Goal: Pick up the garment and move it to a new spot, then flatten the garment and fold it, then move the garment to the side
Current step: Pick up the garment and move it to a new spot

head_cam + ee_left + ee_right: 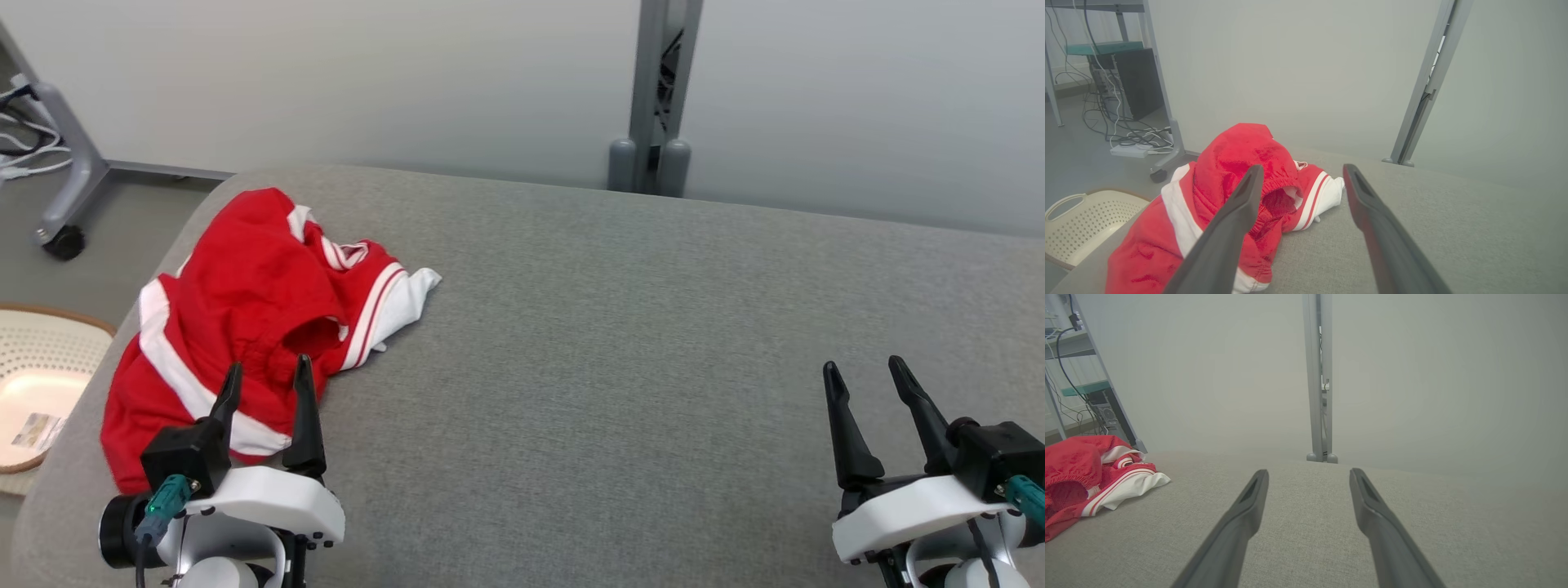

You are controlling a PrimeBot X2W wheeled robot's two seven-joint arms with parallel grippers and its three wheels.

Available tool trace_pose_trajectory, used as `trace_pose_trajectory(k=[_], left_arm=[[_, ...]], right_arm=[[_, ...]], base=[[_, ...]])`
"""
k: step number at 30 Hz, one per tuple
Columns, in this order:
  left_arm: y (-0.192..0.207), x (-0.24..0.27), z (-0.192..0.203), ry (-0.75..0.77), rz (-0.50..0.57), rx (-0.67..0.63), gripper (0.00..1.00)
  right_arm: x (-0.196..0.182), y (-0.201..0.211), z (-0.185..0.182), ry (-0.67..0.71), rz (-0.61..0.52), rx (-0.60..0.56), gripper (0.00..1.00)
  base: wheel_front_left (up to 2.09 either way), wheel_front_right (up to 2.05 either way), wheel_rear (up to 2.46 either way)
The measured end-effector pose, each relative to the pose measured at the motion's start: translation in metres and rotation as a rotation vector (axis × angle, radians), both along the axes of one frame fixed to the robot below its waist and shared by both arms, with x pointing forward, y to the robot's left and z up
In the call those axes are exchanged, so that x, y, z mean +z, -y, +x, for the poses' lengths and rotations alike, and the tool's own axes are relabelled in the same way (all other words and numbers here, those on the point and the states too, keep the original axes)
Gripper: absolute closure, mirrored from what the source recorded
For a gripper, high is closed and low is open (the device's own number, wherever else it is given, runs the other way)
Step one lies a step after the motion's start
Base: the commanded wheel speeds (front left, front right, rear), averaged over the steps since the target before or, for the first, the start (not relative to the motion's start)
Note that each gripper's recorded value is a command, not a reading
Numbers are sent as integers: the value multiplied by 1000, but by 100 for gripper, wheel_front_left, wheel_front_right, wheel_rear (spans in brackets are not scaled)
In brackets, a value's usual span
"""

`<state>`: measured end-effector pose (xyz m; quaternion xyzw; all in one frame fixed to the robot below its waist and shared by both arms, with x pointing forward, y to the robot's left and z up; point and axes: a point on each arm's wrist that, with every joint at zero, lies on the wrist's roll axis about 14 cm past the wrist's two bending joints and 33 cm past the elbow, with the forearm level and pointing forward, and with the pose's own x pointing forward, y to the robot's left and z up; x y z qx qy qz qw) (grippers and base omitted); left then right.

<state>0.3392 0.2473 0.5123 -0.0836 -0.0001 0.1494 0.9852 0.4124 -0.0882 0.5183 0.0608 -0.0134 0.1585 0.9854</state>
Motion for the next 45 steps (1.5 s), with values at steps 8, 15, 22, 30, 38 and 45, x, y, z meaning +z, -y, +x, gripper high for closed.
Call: trace_pose_trajectory(k=[8, 15, 22, 30, 38, 45], left_arm=[[-38, -1, -32, 7, -15, 132, 0], [-46, 0, -41, 8, -22, 166, 0], [-49, 0, -42, 2, -16, 165, 0], [-45, 36, -19, 67, 27, 83, 0], [-59, 130, 40, 200, 148, -12, 0], [-89, 71, 102, -126, 45, -25, 0]], right_arm=[[-1, -46, 6, -6, 8, 124, 0], [-3, -60, 7, -8, 10, 161, 0], [-4, -63, 6, -10, 10, 168, 0], [-5, -61, 10, -10, 14, 161, 0], [-6, -58, 22, -4, 2, 149, 0], [-17, -46, 40, -23, -6, 115, 0]], base=[[0, 0, 0], [0, 0, 0], [0, 0, 0], [0, 0, 0], [0, 0, 0], [0, 0, 0]])
